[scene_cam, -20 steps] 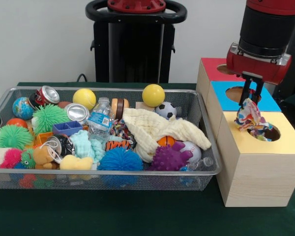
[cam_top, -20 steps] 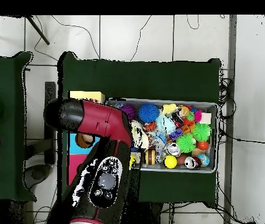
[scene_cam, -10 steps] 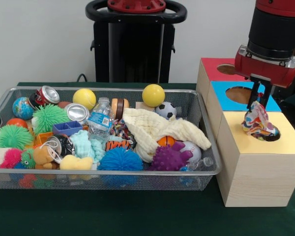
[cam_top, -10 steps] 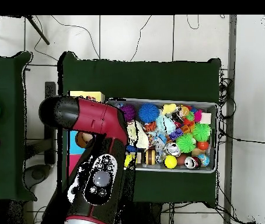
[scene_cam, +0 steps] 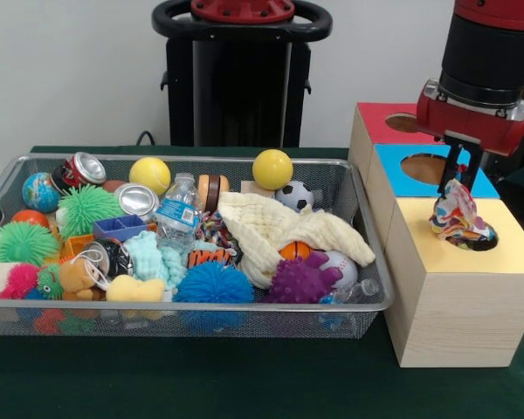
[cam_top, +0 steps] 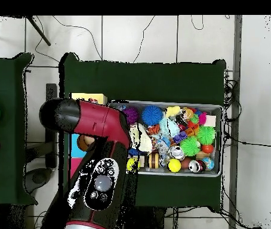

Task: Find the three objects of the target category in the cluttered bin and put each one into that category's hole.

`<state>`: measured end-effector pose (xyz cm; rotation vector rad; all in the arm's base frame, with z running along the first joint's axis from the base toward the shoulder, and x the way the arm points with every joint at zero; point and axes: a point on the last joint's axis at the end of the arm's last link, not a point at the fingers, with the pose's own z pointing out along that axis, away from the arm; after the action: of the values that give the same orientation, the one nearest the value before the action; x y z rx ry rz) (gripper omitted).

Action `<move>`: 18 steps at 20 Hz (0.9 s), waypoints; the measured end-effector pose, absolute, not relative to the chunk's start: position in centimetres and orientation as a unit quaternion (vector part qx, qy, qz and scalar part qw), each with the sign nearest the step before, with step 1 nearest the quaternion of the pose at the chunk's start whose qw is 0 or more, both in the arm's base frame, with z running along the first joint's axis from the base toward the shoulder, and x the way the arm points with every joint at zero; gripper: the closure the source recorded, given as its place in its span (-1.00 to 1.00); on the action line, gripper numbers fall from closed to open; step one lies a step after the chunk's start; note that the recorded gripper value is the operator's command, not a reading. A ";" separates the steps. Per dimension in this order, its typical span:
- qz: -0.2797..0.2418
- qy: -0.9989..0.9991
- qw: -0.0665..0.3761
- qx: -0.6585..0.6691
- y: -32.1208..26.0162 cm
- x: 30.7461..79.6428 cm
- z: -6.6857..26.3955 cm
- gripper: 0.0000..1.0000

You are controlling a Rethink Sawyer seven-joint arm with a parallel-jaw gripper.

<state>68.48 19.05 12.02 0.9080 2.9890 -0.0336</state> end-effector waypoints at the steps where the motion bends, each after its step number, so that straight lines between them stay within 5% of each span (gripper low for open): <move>1: -0.011 0.957 0.009 0.290 19.1 68.5 12.0 1.00; 18: -0.011 0.959 0.040 0.279 21.1 68.5 10.2 1.00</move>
<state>68.52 21.08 10.21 0.8536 2.9396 -0.0341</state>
